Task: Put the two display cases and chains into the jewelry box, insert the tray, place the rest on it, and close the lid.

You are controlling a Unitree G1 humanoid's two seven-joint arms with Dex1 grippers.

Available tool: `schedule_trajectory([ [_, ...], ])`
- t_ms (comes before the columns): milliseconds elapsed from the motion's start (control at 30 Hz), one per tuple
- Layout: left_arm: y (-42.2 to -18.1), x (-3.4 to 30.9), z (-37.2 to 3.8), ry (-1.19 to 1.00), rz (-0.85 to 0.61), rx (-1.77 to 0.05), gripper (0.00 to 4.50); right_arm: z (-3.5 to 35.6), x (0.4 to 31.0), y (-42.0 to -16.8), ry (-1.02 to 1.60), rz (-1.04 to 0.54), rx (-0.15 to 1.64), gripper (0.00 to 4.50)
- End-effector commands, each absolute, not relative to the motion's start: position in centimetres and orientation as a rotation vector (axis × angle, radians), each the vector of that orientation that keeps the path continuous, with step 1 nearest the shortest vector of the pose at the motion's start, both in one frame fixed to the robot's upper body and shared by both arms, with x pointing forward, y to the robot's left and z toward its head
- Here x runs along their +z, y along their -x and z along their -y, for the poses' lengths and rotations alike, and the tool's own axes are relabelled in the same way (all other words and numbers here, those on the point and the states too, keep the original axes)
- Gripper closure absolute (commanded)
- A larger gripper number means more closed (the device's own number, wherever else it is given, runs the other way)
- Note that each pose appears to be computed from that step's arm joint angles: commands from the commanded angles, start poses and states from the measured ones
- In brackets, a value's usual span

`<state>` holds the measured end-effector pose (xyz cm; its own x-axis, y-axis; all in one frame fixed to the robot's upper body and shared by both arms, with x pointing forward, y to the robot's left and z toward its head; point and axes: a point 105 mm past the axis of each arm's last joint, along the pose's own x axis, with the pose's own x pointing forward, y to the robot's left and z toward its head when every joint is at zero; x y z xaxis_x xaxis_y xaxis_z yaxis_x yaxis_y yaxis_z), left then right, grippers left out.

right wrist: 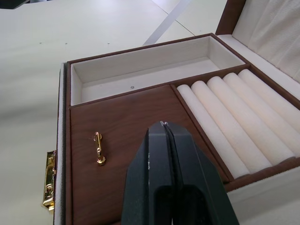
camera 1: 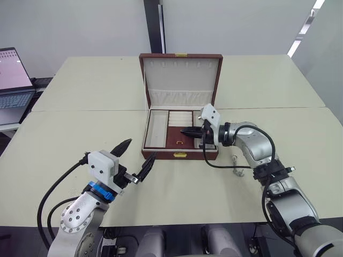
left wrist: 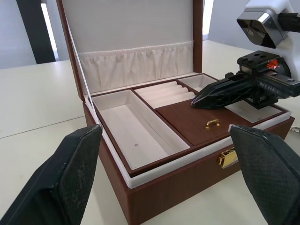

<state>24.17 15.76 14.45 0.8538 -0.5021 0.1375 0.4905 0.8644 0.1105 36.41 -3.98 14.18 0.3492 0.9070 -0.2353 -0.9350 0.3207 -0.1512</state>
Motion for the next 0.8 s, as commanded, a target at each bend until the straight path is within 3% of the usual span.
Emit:
schedule_trajectory([
  [33,-24.3,15.0,-16.2,-0.083,0.173,-0.531,0.00,4.9,17.6,-36.3,0.184,0.004,1.213,4.48],
  [100,-24.7,14.9,-16.3,-0.080,0.158,-0.544,0.00,5.8,19.3,-36.1,0.139,0.052,1.206,4.48],
  [233,-25.6,15.4,-17.0,-0.080,0.149,-0.556,0.00,10.0,19.9,-36.2,0.162,0.023,1.127,3.73],
  [400,-26.1,15.4,-18.6,-0.106,0.092,-0.582,0.00,16.6,19.8,-35.3,0.145,-0.035,0.980,2.36],
  [500,-26.6,15.9,-22.3,-0.137,0.042,-0.540,0.00,21.3,18.5,-34.2,0.151,-0.085,0.854,1.51],
  [633,-26.5,15.8,-25.6,-0.169,-0.026,-0.516,0.00,24.8,17.2,-33.2,0.171,-0.125,0.753,0.21],
  [667,-26.4,15.7,-26.9,-0.185,-0.052,-0.504,0.00,26.1,16.6,-32.9,0.177,-0.142,0.715,0.01],
  [800,-26.1,15.3,-31.5,-0.242,-0.146,-0.445,0.00,30.2,14.3,-31.5,0.196,-0.210,0.596,0.01],
])
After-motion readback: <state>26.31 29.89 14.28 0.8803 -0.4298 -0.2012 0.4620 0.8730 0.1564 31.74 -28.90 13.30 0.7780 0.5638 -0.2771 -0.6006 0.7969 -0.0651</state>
